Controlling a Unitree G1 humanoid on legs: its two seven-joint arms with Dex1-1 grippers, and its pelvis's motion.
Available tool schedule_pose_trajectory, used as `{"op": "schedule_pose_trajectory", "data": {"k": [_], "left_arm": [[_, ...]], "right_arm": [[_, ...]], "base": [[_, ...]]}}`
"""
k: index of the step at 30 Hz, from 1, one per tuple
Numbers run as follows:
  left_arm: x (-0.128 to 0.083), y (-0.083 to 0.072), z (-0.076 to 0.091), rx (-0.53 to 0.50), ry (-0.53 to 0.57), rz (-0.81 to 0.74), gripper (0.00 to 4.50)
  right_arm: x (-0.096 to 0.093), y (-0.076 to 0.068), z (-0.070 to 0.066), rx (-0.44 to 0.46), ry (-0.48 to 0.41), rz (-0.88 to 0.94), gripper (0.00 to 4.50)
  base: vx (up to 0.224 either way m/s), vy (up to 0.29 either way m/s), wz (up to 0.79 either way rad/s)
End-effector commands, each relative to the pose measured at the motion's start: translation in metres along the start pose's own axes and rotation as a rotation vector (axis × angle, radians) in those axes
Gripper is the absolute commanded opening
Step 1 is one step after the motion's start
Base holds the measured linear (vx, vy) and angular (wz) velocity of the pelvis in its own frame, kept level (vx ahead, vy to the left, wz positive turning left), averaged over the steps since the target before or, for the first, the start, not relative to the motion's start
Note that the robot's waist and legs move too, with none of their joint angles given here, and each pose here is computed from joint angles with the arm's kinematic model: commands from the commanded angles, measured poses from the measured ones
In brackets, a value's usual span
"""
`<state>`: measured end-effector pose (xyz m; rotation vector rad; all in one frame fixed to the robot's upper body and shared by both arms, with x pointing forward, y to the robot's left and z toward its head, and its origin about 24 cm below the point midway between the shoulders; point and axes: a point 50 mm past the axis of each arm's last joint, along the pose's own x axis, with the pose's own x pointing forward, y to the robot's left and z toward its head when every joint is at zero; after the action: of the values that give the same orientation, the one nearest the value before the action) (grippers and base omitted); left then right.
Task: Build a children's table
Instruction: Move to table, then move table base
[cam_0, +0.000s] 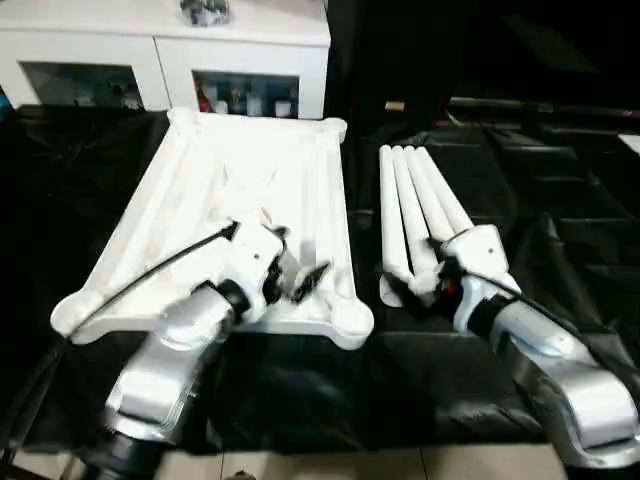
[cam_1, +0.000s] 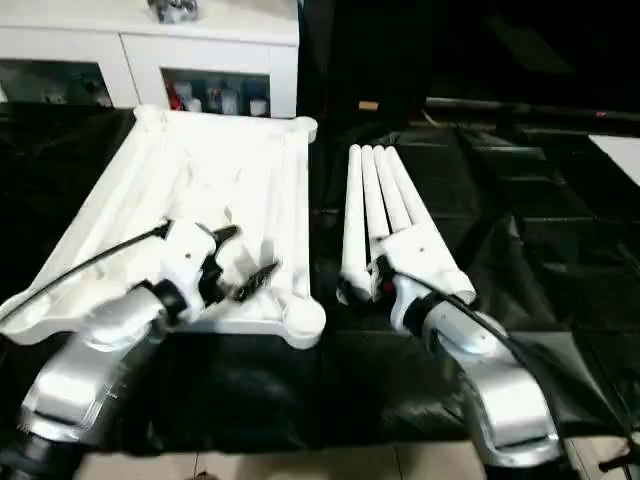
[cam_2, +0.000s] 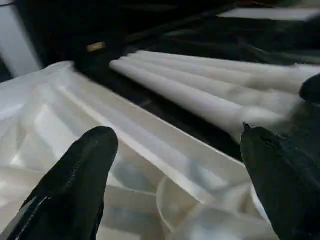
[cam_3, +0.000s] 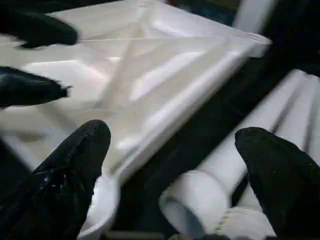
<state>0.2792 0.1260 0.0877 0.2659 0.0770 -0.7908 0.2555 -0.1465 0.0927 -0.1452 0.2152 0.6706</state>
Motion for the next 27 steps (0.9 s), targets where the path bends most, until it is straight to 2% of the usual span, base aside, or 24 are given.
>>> {"op": "schedule_pose_trajectory", "data": {"k": [1,2,4,6,7,8,9,12,13,19,20,27], "left_arm": [[0.003,0.003,-0.004,0.042,0.011,-0.146,4.42],[0.003,0.004,-0.005,0.036,0.019,-0.165,4.42],[0.003,0.010,-0.007,0.047,0.067,-0.280,4.14],[0.002,0.011,-0.008,0.050,0.078,-0.310,4.05],[0.004,0.016,-0.013,0.067,0.163,-0.441,3.88],[0.004,0.016,-0.013,0.067,0.171,-0.453,3.88],[0.004,0.018,-0.015,0.077,0.203,-0.494,3.66],[0.006,0.022,-0.019,0.086,0.271,-0.562,3.61],[0.009,0.026,-0.021,0.095,0.303,-0.594,3.45],[0.019,0.039,-0.025,0.106,0.385,-0.660,2.99],[0.019,0.039,-0.025,0.108,0.392,-0.663,2.79],[0.025,0.046,-0.031,0.111,0.472,-0.700,2.36]], "right_arm": [[-0.001,0.003,0.007,-0.035,-0.011,0.102,4.50],[-0.001,0.003,0.007,-0.037,-0.009,0.110,4.50],[-0.002,0.000,0.005,-0.060,0.027,0.151,4.50],[-0.002,-0.001,0.004,-0.073,0.036,0.158,4.50],[-0.003,-0.003,0.002,-0.092,0.057,0.191,4.50],[-0.003,-0.003,0.002,-0.093,0.059,0.195,4.50],[-0.003,-0.003,0.001,-0.097,0.064,0.216,4.50],[-0.004,-0.001,0.001,-0.104,0.075,0.265,4.50],[-0.006,0.002,0.000,-0.115,0.085,0.302,4.50],[-0.011,0.007,-0.003,-0.105,0.127,0.380,4.50],[-0.011,0.007,-0.003,-0.103,0.128,0.382,4.50],[-0.012,0.005,-0.002,-0.111,0.134,0.385,4.50]], "base": [[-0.076,-0.016,0.09],[-0.076,-0.016,0.09],[-0.077,-0.021,0.05],[-0.070,-0.020,0.02],[0.000,0.000,0.00],[0.000,0.000,0.00],[0.000,0.000,0.00],[0.000,0.000,0.00],[0.000,0.000,0.00],[0.000,0.000,0.00],[0.000,0.000,0.00],[0.000,0.000,0.00]]}}
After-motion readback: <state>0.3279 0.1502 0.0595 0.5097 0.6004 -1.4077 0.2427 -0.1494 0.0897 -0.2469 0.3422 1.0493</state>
